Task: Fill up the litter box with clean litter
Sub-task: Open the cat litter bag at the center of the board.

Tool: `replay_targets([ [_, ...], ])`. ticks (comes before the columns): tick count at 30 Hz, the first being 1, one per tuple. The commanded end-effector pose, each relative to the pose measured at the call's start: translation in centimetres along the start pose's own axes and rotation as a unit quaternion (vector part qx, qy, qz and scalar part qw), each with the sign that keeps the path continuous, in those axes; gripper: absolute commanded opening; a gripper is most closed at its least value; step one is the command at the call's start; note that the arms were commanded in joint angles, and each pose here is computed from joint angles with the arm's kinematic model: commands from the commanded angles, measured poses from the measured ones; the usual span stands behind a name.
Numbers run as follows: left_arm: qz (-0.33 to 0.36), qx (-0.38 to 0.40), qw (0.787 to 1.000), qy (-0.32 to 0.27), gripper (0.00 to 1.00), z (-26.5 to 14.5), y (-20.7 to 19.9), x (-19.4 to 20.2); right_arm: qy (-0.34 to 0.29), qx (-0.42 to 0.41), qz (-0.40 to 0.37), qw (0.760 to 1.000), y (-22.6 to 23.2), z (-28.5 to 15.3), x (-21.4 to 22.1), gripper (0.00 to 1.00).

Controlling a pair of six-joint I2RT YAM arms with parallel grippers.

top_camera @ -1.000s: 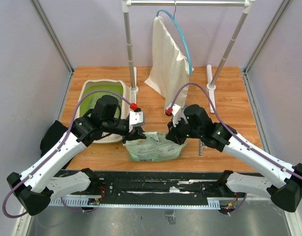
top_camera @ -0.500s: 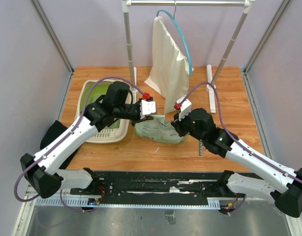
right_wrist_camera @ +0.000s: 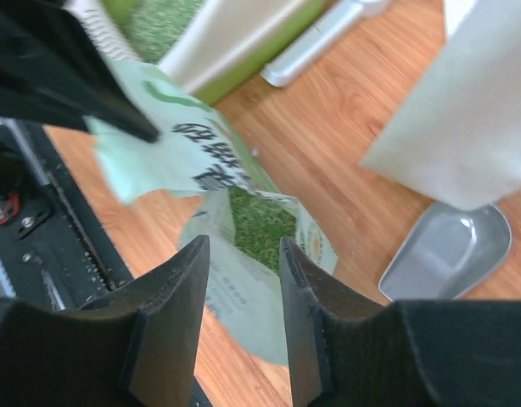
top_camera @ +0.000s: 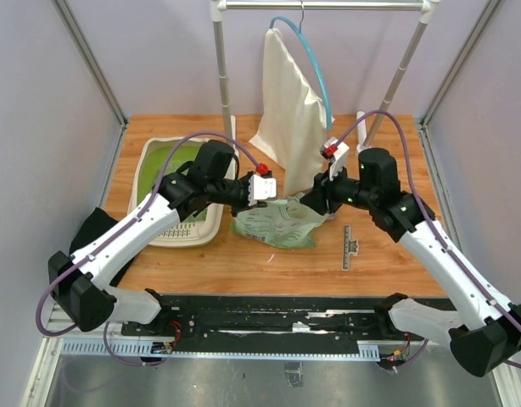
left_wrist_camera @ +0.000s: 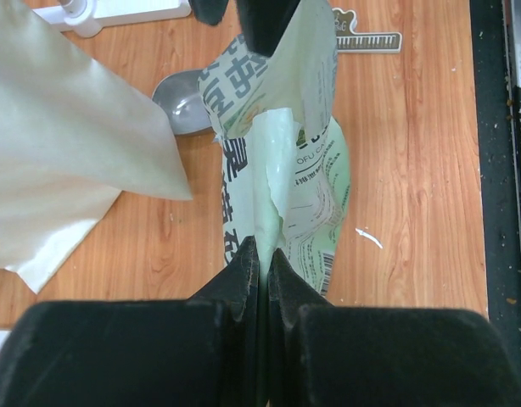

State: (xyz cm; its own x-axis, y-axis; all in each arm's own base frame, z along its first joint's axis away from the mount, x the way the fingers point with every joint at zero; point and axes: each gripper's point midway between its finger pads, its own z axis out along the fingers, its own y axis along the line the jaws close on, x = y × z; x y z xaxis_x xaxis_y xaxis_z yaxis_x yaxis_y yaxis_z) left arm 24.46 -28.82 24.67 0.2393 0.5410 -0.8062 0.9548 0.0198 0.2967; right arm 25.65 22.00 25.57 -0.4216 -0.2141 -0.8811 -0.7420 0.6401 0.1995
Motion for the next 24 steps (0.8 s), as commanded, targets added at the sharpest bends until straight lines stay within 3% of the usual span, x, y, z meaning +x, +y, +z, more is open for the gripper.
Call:
replay_targets([
  [1, 0.019, -0.002, 0.999, -0.034, 0.01, -0.5, 0.5, -2.4, -0.024, -0.098, -0.065, 0.993, 3.7, -2.1, -1.2, 0.4],
  [5, 0.019, -0.006, 0.999, -0.04, 0.01, -0.5, 0.5, -2.5, -0.04, -0.167, -0.075, 0.982, 5.9, -2.2, -0.6, 0.52],
  [9, 0.013, -0.004, 0.999, -0.039, 0.01, -0.5, 0.3, -2.3, 0.023, -0.208, -0.059, 0.976, 7.4, -1.2, 1.2, 0.57],
  [18, 0.012, -0.011, 0.999, -0.04, 0.01, -0.7, 0.2, -2.2, 0.095, -0.101, -0.069, 0.988, 3.7, 2.4, 4.2, 0.59],
  [20, 0.011, -0.017, 0.999, -0.042, 0.01, -0.7, 0.4, -2.2, 0.098, -0.131, -0.065, 0.984, 4.7, 2.9, 4.6, 0.58],
  [22, 0.009, -0.026, 0.999, -0.043, 0.0, -0.8, 0.8, -2.2, 0.106, -0.208, -0.051, 0.971, 7.1, 3.0, 5.2, 0.48],
  [24, -0.002, -0.03, 0.999, -0.037, 0.01, -0.7, 1.1, -1.6, 0.128, -0.26, -0.01, 0.957, 8.7, 3.1, 6.2, 0.45],
])
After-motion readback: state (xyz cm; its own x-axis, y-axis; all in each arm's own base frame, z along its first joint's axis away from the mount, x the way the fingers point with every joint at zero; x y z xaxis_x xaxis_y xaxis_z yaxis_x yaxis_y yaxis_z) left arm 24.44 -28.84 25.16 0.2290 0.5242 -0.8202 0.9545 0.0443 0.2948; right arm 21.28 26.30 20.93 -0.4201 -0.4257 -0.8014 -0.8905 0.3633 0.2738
